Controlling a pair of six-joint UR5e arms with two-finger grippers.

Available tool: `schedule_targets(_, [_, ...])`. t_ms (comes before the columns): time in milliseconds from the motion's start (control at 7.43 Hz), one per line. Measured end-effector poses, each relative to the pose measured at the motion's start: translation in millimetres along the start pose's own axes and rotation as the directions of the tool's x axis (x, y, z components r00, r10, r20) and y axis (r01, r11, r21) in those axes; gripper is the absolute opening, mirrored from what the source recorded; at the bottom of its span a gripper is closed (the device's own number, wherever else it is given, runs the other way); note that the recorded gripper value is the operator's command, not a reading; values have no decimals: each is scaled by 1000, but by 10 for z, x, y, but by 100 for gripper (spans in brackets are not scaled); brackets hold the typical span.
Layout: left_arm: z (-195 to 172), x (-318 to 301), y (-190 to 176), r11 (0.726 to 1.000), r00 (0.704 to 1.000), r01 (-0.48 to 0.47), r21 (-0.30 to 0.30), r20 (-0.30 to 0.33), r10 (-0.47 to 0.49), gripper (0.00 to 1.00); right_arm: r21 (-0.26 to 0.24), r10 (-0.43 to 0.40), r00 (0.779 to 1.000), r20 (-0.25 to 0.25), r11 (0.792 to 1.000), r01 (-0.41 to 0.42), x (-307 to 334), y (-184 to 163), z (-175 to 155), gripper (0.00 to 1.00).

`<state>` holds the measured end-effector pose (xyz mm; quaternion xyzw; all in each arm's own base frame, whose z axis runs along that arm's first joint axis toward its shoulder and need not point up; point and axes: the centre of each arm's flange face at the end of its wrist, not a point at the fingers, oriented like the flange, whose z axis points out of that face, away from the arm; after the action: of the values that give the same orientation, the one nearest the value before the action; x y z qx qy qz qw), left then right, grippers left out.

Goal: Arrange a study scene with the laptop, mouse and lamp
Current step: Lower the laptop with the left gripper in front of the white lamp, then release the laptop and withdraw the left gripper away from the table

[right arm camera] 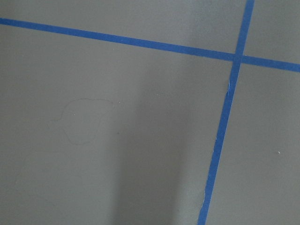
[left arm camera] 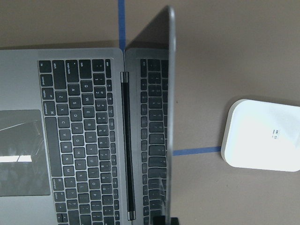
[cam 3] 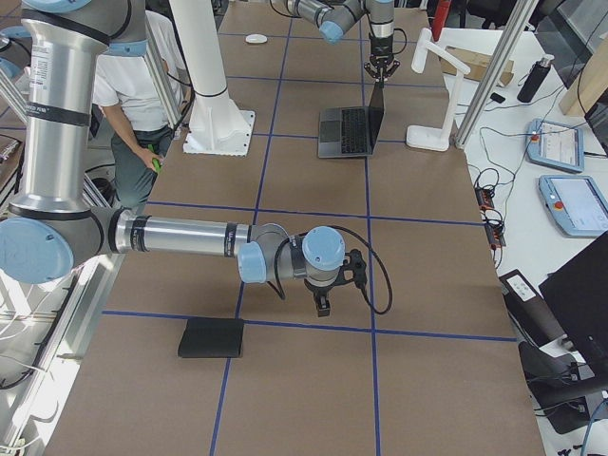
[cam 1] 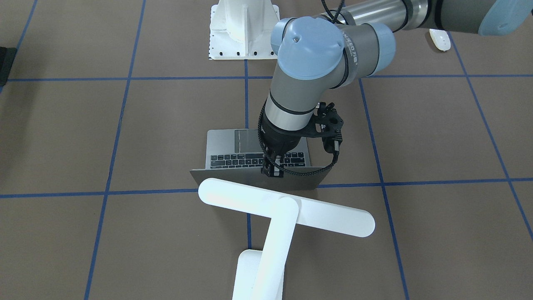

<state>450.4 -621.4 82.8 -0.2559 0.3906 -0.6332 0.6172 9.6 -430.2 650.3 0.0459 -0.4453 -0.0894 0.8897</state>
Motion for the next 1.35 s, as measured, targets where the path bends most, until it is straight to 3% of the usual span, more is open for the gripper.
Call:
schedule_targets(135, [33,81,-77,1000,1000,-15,9,-4,15,0,0,0,1000,1,1000,0,-1,0,0,98])
schedule_targets(269, [81,142,-143,999,1000,-28,15,-6,29,51,0,1,1000,1,1000,-1,-1,1,0,98])
schedule_targets(404, [118,172,-188,999,999,-40,15,-7,40,90,0,1,1000,2,1000,-1,-1,1,0,98])
schedule_targets(539, [133,188,-223,998,998,-59,11,-13,59,96,0,1,1000,1,1000,-1,-1,0,0,98])
schedule_targets(808, [38,108,-480,996,996,-86,-3,-29,85,96,2,-1,1000,1,1000,1,-7,-13,-6,98])
schedule_targets(1077, [-284,-326,-1078,990,990,-132,-41,-54,130,96,4,-2,1000,10,1000,2,-30,-20,-16,99])
schedule_targets(1347, [-668,-676,-1755,972,975,-222,-79,-42,219,96,-1,2,997,72,1000,-2,-59,38,7,99])
